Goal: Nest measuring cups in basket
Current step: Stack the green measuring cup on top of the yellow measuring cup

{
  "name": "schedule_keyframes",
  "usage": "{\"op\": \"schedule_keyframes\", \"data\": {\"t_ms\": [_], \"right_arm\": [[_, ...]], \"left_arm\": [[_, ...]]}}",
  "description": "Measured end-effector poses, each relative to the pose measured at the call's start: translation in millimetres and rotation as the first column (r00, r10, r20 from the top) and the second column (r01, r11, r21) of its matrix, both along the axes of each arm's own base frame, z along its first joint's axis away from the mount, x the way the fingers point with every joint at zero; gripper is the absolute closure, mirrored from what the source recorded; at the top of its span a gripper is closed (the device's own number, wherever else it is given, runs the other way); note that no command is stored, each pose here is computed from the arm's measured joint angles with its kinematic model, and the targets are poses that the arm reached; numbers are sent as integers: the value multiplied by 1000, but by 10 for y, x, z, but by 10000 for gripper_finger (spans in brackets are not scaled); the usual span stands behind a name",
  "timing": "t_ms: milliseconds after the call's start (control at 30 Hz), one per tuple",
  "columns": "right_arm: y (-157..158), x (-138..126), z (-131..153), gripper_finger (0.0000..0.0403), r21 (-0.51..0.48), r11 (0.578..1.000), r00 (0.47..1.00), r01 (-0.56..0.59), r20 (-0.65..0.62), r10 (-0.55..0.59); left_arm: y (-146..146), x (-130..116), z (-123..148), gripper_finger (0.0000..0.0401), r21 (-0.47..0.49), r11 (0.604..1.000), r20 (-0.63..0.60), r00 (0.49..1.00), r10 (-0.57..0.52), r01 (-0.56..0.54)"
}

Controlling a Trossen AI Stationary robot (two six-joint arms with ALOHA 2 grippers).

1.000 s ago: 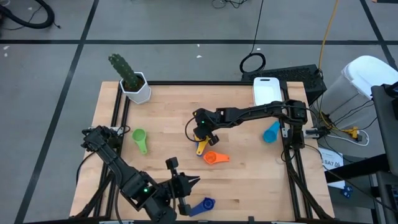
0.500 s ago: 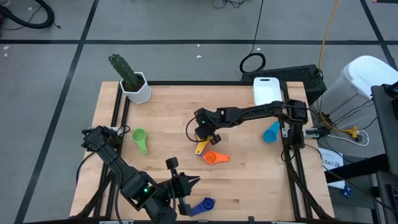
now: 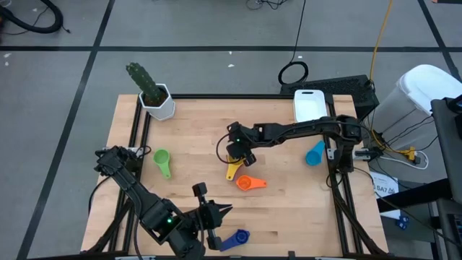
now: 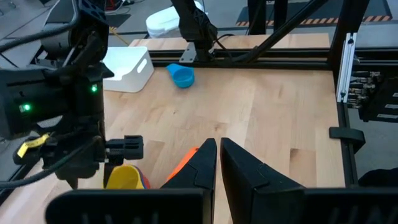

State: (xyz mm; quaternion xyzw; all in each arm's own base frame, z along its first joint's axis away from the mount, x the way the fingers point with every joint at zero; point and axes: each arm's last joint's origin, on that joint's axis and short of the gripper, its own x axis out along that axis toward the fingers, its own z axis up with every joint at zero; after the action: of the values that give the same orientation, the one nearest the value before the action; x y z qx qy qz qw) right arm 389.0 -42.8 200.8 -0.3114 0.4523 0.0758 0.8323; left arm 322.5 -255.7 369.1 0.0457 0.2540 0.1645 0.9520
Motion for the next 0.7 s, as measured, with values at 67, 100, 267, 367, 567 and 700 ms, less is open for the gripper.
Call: {"op": "schedule_keyframes", "data": {"t_ms": [67,100,267,367,567,700], "right_arm": [[15,-16,63,173,-13,1000,1000,4,15,-4],[20,-41,102,171,-13,1000,1000,5,13,-4],[148,-245,381,170,5,1000,1000,1,-8,-1],[274,-425,525,170,53,998,998,23,-61,-20],[487,-810,580,170,123,976,941,179,-312,-134],[595,-1022,573,170,125,952,890,280,-405,-208]], "left_arm": [[4,-4,-5,375,5,1000,-6,1000,0,0],[8,-9,-10,375,11,1000,-13,1000,0,0],[88,-49,-67,375,26,999,-71,996,50,-48],[129,-75,-93,375,32,997,-98,992,78,-75],[149,-74,-115,375,43,999,-170,985,29,-22],[224,-110,-160,375,43,998,-247,967,56,-47]]}}
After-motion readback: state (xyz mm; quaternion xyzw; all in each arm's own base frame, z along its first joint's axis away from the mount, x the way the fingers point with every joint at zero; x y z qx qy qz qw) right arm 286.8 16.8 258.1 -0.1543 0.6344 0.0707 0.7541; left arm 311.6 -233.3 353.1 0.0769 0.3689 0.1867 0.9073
